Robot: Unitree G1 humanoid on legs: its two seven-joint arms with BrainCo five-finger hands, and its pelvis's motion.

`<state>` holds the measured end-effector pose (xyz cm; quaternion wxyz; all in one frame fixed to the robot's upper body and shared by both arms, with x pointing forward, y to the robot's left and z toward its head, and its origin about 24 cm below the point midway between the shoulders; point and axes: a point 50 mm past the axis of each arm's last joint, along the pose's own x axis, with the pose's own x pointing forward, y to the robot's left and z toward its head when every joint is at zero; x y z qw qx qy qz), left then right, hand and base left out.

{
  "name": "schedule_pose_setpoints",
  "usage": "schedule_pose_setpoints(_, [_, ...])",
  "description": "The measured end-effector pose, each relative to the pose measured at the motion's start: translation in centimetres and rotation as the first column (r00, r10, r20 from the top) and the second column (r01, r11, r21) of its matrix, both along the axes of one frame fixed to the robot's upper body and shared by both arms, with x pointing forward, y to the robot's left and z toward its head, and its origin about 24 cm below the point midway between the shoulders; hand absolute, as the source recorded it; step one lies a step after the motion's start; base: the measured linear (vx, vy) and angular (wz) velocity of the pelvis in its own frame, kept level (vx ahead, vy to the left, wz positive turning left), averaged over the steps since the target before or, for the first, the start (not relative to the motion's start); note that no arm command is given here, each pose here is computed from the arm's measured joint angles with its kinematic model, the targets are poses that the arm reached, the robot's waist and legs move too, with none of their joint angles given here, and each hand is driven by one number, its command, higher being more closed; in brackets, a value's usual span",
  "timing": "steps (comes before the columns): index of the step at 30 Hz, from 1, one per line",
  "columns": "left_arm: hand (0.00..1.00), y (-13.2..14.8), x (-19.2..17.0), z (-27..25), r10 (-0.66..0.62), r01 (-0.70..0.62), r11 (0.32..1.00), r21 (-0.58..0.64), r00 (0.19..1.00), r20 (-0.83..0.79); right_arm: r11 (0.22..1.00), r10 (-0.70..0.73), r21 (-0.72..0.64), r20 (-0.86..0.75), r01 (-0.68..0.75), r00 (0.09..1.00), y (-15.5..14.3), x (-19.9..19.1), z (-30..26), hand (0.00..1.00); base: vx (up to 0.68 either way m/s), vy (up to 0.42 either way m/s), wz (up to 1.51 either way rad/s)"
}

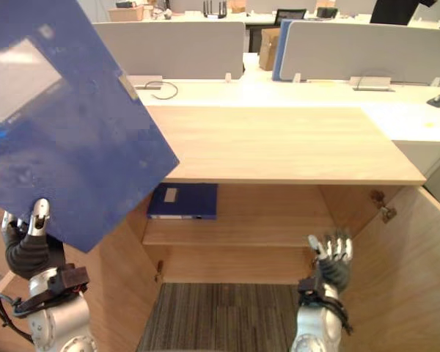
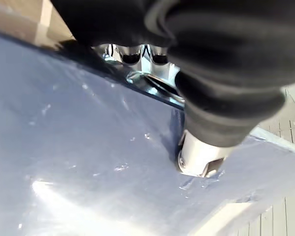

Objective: Walk over to the cabinet, pick up the folder, carry it to the office cabinet, place the folder inside the office cabinet, then close the office cabinet door

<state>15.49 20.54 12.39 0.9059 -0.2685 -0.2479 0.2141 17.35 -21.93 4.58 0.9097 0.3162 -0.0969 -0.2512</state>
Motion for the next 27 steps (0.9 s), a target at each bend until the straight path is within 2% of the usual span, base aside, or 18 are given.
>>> schedule_pose_setpoints(2, [1.00, 0.0, 0.0, 0.0, -0.009, 0.009, 1.000, 0.008, 1.000, 0.000, 0.999, 0.001, -0.053, 0.063, 0.003, 0.998, 0.0, 0.1, 1.7, 0.00, 0.00, 0.002, -0.02])
schedule_pose_setpoints(6, [1.00, -0.2, 0.2, 0.0, -0.037, 0.037, 0.999, 0.029, 0.999, 0.004, 0.976, 0.066, -0.217, 0.304, 0.002, 0.950, 0.9, 2.0, 7.7, 0.00, -0.03, 0.019, -0.10])
schedule_pose_setpoints(9, [1.00, -0.4, 1.0, -0.3, -0.072, 0.072, 0.996, 0.057, 0.997, 0.003, 0.952, 0.161, -0.304, 0.415, -0.030, 0.895, 1.8, 3.7, 10.5, 0.00, -0.01, 0.006, -0.03])
schedule_pose_setpoints(11, [1.00, -0.6, 1.7, -0.6, -0.098, 0.097, 0.993, 0.072, 0.995, -0.001, 0.907, 0.304, -0.410, 0.471, -0.100, 0.828, 3.5, 5.4, 12.7, 0.00, 0.00, 0.000, 0.00])
schedule_pose_setpoints(14, [1.00, -0.9, 2.1, -0.9, -0.128, 0.128, 0.988, 0.088, 0.992, -0.011, 0.820, 0.468, -0.543, 0.453, -0.182, 0.758, 5.7, 7.7, 14.4, 0.00, 0.00, 0.000, 0.00])
schedule_pose_setpoints(16, [1.00, -1.0, 2.2, -1.1, -0.139, 0.140, 0.986, 0.090, 0.990, -0.015, 0.778, 0.523, -0.590, 0.422, -0.214, 0.740, 6.5, 8.7, 14.7, 0.00, 0.00, 0.000, 0.00])
schedule_pose_setpoints(21, [1.00, -1.7, 2.7, -1.5, -0.179, 0.180, 0.980, 0.082, 0.984, -0.023, 0.672, 0.673, -0.631, 0.299, -0.389, 0.677, 9.0, 12.0, 14.3, 0.00, -0.02, 0.009, 0.03])
schedule_pose_setpoints(27, [1.00, -2.0, 3.0, -2.0, -0.222, 0.225, 0.971, 0.079, 0.974, -0.041, 0.545, 0.767, -0.710, 0.209, -0.446, 0.606, 11.4, 13.8, 15.3, 0.00, -0.02, 0.011, 0.05])
